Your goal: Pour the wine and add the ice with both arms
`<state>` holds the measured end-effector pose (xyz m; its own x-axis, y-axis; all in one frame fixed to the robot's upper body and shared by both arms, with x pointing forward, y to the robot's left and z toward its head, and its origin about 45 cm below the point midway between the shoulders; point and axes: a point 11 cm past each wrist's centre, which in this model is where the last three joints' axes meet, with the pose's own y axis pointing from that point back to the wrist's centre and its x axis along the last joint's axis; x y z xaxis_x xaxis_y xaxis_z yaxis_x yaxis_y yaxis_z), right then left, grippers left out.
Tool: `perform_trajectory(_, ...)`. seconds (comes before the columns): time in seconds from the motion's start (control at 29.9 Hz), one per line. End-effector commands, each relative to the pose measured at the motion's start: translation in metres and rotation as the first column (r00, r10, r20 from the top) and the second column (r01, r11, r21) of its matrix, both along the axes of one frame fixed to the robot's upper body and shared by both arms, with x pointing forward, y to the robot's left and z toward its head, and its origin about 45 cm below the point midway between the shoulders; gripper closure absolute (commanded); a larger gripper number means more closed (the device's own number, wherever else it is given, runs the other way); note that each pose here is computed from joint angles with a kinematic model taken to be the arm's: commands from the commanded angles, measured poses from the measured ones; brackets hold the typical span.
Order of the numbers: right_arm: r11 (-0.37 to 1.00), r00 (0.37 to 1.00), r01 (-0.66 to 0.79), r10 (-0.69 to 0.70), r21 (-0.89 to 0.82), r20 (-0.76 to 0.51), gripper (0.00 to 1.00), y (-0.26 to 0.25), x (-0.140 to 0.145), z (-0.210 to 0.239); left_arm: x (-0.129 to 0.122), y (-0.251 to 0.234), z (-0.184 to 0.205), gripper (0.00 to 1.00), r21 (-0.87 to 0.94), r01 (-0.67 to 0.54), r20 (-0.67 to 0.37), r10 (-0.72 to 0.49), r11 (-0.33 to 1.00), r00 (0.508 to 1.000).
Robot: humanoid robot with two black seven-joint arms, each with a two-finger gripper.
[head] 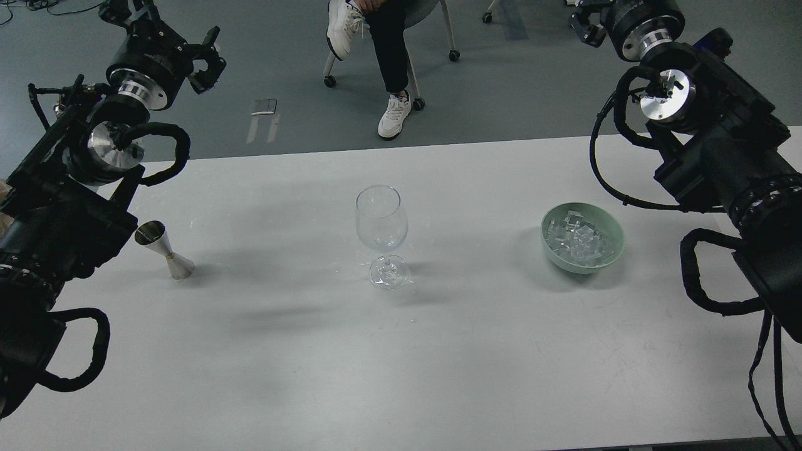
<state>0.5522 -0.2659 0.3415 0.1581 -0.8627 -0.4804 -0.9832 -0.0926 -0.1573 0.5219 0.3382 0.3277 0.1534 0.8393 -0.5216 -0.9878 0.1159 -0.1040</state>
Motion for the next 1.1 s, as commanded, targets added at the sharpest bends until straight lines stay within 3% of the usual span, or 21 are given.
perform_trajectory(0.0, 1.0, 1.0, -0.011, 0.011, 0.003, 0.009, 0.0, 0.004, 0.0, 0.003, 0.002, 0.001, 0.004, 0.02, 0.0, -0.017, 0.001, 0.017, 1.0, 1.0)
perform_trajectory(0.17, 1.0, 1.0, -0.016, 0.016, 0.0, 0.007, 0.0, 0.005, 0.0, 0.001, 0.004, 0.008, 0.002, 0.02, 0.011, -0.083, -0.047, 0.083, 0.997, 0.995)
perform_trajectory(0.3, 1.0, 1.0, -0.014, 0.014, 0.003, 0.007, 0.0, 0.005, -0.001, 0.0, 0.003, 0.003, -0.004, 0.02, 0.006, -0.054, -0.067, 0.054, 0.999, 0.996)
perform_trajectory(0.57, 1.0, 1.0, -0.013, 0.013, 0.002, 0.005, 0.0, 0.004, -0.001, -0.001, 0.002, 0.0, 0.002, 0.02, 0.004, -0.034, -0.039, 0.034, 0.999, 0.999)
perform_trajectory(0.67, 1.0, 1.0, -0.017, 0.017, 0.001, 0.006, 0.0, 0.005, -0.001, -0.002, -0.002, -0.011, 0.016, 0.02, -0.029, 0.031, 0.013, -0.031, 0.999, 0.999)
perform_trajectory(0.87, 1.0, 1.0, -0.019, 0.019, 0.0, 0.008, 0.0, 0.003, -0.004, -0.007, -0.04, 0.016, 0.025, 0.02, -0.133, 0.055, 0.085, -0.044, 0.99, 0.995)
perform_trajectory(1.07, 1.0, 1.0, -0.014, 0.014, 0.0, -0.012, 0.0, 0.0, -0.007, -0.019, -0.109, 0.062, 0.002, 0.02, -0.197, -0.021, 0.049, 0.031, 0.98, 0.998)
